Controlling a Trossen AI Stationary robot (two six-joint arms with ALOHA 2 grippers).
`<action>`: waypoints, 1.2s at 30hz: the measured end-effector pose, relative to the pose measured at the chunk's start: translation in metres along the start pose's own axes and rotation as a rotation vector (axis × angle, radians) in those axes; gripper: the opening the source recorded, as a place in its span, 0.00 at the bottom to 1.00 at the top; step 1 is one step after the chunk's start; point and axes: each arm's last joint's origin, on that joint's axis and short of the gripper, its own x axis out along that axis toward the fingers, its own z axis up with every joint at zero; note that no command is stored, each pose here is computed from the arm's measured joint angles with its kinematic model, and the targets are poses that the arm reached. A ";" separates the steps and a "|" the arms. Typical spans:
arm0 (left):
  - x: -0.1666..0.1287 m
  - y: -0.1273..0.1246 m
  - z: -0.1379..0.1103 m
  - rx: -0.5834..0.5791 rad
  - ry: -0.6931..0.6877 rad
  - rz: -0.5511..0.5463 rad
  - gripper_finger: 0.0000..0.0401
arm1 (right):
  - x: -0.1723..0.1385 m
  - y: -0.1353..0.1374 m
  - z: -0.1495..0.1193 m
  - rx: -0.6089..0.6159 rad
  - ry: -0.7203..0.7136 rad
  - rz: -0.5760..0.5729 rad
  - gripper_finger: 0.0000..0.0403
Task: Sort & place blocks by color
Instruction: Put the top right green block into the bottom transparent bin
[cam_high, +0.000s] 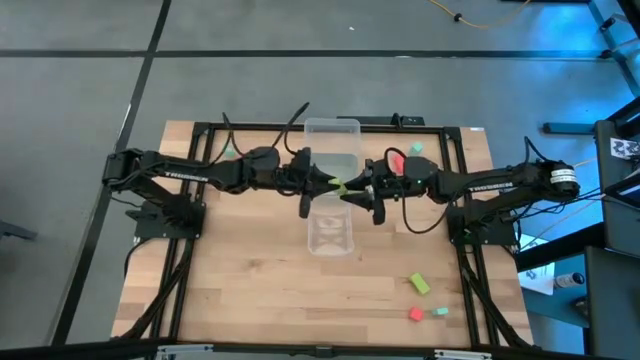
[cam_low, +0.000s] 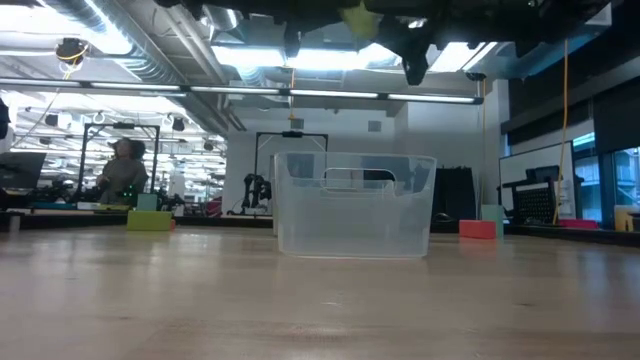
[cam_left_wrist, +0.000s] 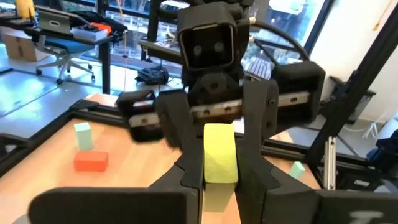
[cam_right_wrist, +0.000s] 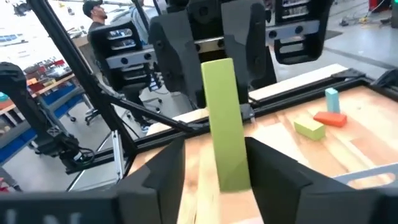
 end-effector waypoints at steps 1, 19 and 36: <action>-0.004 0.002 0.002 0.006 0.014 0.002 0.11 | -0.003 -0.001 0.002 0.001 0.004 -0.010 0.44; -0.088 0.016 0.002 0.025 -0.190 0.054 0.11 | -0.057 0.003 0.045 -0.022 -0.189 -0.173 0.63; -0.055 -0.001 0.015 0.018 -0.014 0.031 0.11 | -0.061 0.007 0.053 -0.052 -0.270 -0.159 0.63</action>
